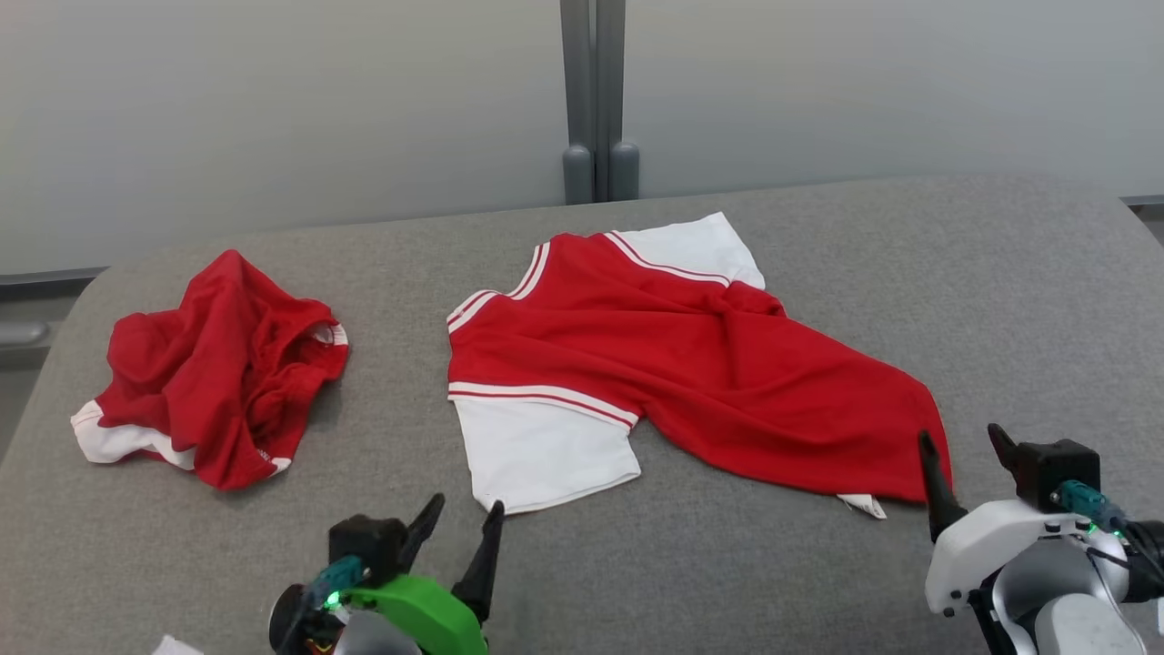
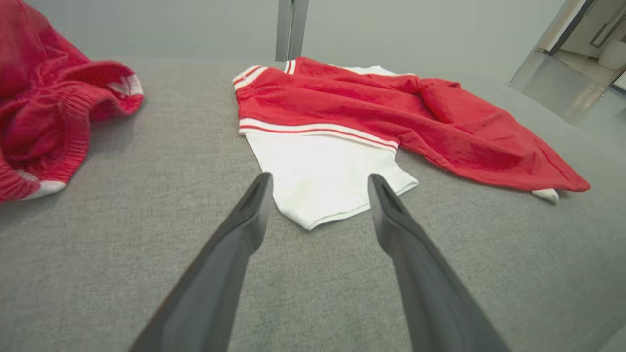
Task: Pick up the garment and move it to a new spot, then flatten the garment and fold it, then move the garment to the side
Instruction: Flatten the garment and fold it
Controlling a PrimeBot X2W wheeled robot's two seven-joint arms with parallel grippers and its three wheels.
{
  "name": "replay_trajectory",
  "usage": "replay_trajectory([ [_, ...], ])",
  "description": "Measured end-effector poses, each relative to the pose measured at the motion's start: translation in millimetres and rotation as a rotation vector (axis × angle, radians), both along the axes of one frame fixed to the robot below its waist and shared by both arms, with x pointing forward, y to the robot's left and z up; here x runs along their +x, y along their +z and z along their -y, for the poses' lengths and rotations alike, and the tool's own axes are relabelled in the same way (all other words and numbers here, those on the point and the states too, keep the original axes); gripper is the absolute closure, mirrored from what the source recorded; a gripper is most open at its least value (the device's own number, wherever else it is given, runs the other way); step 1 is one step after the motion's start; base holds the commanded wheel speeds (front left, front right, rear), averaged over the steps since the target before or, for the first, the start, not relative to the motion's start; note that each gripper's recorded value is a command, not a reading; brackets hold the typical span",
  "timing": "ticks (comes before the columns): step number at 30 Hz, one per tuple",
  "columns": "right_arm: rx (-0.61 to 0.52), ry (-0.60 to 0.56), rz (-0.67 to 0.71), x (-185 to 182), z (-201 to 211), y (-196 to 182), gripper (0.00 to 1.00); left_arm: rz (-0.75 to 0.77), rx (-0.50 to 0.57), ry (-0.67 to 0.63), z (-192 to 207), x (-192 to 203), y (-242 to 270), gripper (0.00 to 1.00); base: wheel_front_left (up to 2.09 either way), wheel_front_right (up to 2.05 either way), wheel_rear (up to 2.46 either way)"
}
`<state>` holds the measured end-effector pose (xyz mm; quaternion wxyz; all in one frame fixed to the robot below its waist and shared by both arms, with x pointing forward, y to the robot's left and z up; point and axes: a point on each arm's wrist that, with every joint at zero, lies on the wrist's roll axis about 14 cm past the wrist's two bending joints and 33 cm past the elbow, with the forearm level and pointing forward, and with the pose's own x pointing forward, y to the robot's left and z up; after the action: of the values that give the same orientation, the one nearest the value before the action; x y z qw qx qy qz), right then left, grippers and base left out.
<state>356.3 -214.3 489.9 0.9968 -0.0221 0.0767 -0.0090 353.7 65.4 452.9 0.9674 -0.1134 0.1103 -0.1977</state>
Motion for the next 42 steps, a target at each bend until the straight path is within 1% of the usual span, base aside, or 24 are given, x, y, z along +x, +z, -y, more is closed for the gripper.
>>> replay_trajectory([
  [2, 0.005, -0.031, -0.068, 1.7, 10.7, -13.3, 0.0, -0.073, 0.02, -0.036, 10.4, 1.3, -13.8, 0.0, 0.0, 0.0, 0.0],
  [3, 0.011, -0.045, -0.112, 1.5, 14.6, -22.0, 0.0, -0.105, 0.025, -0.04, 12.9, 4.0, -19.1, 0.0, 0.0, 0.0, 0.0],
  [5, 0.019, -0.065, -0.156, 3.2, 20.3, -30.7, 0.0, -0.154, 0.028, -0.04, 17.2, 8.9, -27.2, 0.0, 0.0, 0.0, 0.0],
  [9, 0.034, -0.085, -0.245, 11.8, 25.7, -47.5, 0.0, -0.239, 0.08, -0.01, 16.9, 22.3, -45.6, 0.0, 0.0, 0.0, 0.0],
  [13, 0.045, -0.073, -0.323, 19.8, 21.3, -68.0, 0.0, -0.326, 0.092, 0.024, 14.3, 30.8, -65.7, 0.0, 0.0, 0.0, 0.0],
  [19, 0.047, -0.095, -0.457, 16.4, 29.8, -104.2, 0.0, -0.397, 0.098, 0.036, 18.4, 36.9, -85.7, 0.0, 0.0, 0.0, 0.0],
  [27, 0.05, -0.082, -0.51, 22.7, 24.3, -121.9, 0.0, -0.444, 0.112, 0.002, 24.1, 37.2, -96.1, 0.0, 0.0, 0.0, 0.0],
  [28, 0.049, -0.076, -0.521, 22.7, 22.1, -123.9, 0.0, -0.45, 0.113, -0.004, 24.7, 36.6, -97.0, 0.08, 0.0, 0.0, 0.0],
  [29, 0.051, -0.072, -0.528, 23.2, 20.7, -125.5, 0.0, -0.454, 0.113, -0.013, 25.7, 35.7, -97.8, 0.31, 0.0, 0.0, 0.0],
  [30, 0.053, -0.067, -0.544, 22.8, 18.9, -128.3, 0.1, -0.461, 0.115, -0.021, 26.1, 34.9, -98.7, 0.64, 0.0, 0.0, 0.0],
  [31, 0.056, -0.064, -0.556, 22.4, 17.2, -130.2, 0.5, -0.463, 0.116, -0.027, 26.7, 34.3, -99.1, 0.91, 0.0, 0.0, 0.0],
  [32, 0.063, -0.064, -0.56, 22.4, 16.4, -131.4, 0.86, -0.464, 0.113, -0.035, 27.7, 34.1, -99.0, 1.0, 0.0, 0.0, 0.0],
  [33, 0.065, -0.062, -0.562, 22.9, 15.4, -131.7, 1.0, -0.469, 0.11, -0.042, 28.7, 32.9, -99.6, 1.0, 0.0, 0.0, 0.0],
  [35, 0.071, -0.056, -0.56, 23.3, 12.5, -131.5, 1.0, -0.475, 0.094, -0.058, 32.2, 30.6, -99.2, 1.0, 0.0, 0.0, 0.0],
  [37, 0.083, -0.051, -0.541, 24.9, 9.0, -128.2, 1.0, -0.447, 0.079, -0.066, 35.9, 31.2, -94.0, 1.0, 0.0, 0.0, 0.0],
  [40, 0.105, -0.062, -0.475, 28.4, 11.8, -115.9, 1.0, -0.379, 0.016, -0.047, 37.0, 37.4, -78.0, 1.0, 0.0, 0.0, 0.0],
  [42, 0.11, -0.067, -0.408, 33.1, 14.2, -102.0, 1.0, -0.31, -0.061, -0.023, 38.3, 45.1, -58.7, 1.0, 0.0, 0.0, 0.0],
])
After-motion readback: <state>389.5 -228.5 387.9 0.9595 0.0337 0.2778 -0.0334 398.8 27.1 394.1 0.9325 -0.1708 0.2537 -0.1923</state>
